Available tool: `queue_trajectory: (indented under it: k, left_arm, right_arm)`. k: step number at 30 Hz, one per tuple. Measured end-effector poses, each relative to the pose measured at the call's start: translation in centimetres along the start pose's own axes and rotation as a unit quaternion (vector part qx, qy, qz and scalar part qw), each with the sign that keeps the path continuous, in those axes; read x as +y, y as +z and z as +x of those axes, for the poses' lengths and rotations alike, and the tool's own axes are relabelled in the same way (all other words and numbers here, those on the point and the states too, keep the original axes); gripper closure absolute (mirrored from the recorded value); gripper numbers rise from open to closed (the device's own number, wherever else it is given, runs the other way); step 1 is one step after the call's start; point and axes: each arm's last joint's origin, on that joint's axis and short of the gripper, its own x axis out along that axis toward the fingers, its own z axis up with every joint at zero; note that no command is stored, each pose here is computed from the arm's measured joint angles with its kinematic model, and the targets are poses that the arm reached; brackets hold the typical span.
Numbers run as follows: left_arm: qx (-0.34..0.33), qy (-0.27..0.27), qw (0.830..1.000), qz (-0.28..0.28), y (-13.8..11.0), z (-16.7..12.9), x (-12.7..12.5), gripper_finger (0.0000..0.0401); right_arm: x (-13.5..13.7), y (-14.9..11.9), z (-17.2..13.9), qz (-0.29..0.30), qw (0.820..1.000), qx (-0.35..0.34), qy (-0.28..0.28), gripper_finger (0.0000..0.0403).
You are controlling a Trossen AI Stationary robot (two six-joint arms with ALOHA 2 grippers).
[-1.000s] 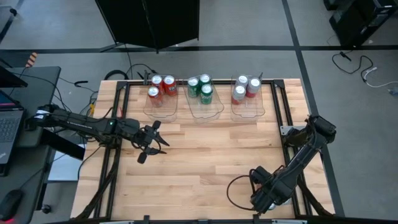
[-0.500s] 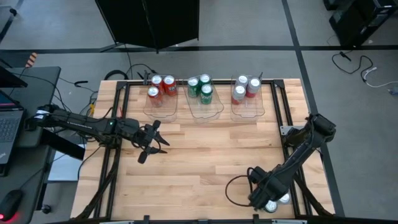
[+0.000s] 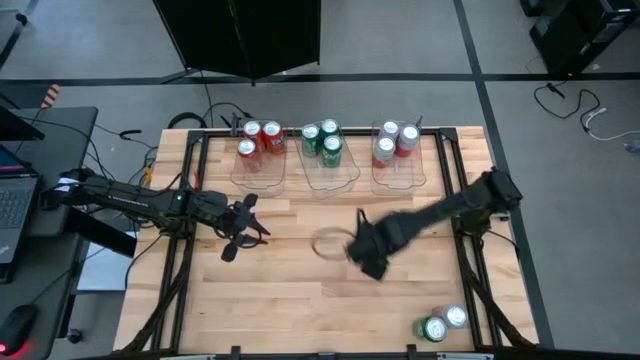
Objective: Sort soda cans
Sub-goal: Put the red soda can into the left transparent bin
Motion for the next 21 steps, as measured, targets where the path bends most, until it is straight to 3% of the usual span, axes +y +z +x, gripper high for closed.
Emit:
queue_trajectory:
  k: [5, 11, 16, 21]
  left_arm:
    - [0.007, 0.000, 1.000, 0.008, -0.1, 0.0, 0.0, 0.0327]
    - [0.017, 0.000, 1.000, 0.007, -0.3, 0.0, 0.0, 0.0367]
    - [0.012, 0.000, 1.000, 0.015, -0.2, -0.1, 0.0, 0.0396]
    - [0.006, 0.000, 1.000, 0.019, -0.1, -0.5, 0.0, 0.0396]
  right_arm:
    - [-3.4, 5.9, -1.0, -0.021, 0.996, -0.072, 0.037, 0.0134]
    - [-5.7, 9.7, -1.9, -0.046, 0.986, -0.148, 0.066, 0.0134]
    - [-5.2, 12.1, -2.2, -0.081, 0.980, -0.168, 0.064, 0.0134]
    - [-3.5, 14.7, -3.0, -0.132, 0.975, -0.166, 0.058, 0.0134]
